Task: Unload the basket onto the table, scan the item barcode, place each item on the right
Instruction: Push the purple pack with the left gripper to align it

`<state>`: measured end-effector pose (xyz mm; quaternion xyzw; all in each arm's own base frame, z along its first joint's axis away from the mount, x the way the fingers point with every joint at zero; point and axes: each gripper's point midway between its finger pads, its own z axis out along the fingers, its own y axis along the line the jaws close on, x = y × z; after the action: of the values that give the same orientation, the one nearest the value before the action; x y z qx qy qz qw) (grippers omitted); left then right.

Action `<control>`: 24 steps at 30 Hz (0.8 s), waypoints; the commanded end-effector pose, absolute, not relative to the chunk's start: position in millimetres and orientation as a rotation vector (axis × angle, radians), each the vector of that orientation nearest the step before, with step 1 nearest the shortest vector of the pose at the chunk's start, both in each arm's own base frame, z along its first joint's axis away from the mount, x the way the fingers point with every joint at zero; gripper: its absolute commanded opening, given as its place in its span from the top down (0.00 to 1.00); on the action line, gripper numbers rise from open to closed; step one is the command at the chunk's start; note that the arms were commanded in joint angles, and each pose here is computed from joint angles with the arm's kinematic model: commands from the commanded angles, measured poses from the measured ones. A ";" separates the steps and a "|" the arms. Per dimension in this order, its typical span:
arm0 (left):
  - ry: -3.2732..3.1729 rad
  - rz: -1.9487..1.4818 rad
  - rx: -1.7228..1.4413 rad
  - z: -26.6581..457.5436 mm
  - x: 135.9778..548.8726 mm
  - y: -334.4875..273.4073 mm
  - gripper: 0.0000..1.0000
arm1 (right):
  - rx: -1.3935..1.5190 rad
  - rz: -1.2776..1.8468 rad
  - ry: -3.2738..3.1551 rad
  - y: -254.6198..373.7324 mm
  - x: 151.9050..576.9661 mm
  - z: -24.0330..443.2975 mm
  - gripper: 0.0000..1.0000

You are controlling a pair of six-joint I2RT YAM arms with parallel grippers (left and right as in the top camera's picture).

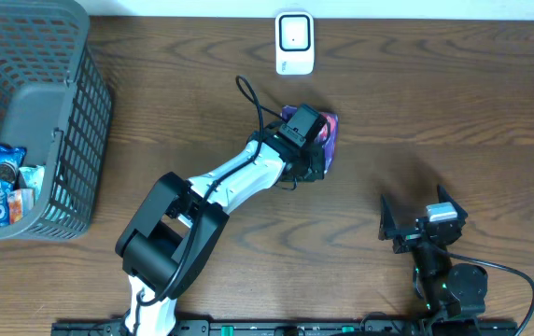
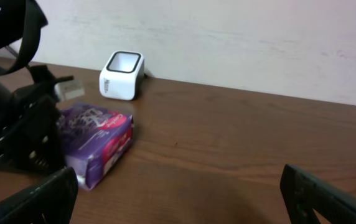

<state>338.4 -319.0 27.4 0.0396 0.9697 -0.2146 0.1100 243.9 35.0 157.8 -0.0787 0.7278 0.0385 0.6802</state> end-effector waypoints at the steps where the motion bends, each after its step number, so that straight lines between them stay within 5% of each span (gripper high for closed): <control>1: 2.813 -0.687 0.052 32.6 346.6 -327.7 0.93 | -0.170 0.078 1.635 32.7 244.0 157.3 0.01; 9: 2.738 -0.777 0.053 60.3 361.4 -329.6 0.92 | -0.170 0.078 1.635 32.7 244.0 157.3 0.01; 11: 2.707 -0.789 0.028 80.6 366.5 -320.4 0.83 | -0.170 0.078 1.635 32.7 244.0 157.3 0.01; 13: 2.588 -0.866 0.128 141.4 370.0 -303.6 0.28 | -0.170 0.078 1.635 32.7 244.0 157.3 0.01; 15: 2.467 -0.975 0.301 186.5 362.7 -301.7 0.01 | -0.170 0.078 1.635 32.7 244.0 157.3 0.01; 20: 2.144 -0.940 0.389 295.0 364.3 -244.7 0.02 | -0.170 0.078 1.635 32.7 244.0 157.3 0.01; 24: 1.993 -0.596 0.018 351.0 392.0 -110.6 0.02 | -0.170 0.078 1.635 32.7 244.0 157.3 0.01</control>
<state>374.9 -195.6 318.4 0.0793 0.8382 -0.3413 0.4179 243.9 35.0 157.8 -0.0786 0.7278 0.0383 0.6802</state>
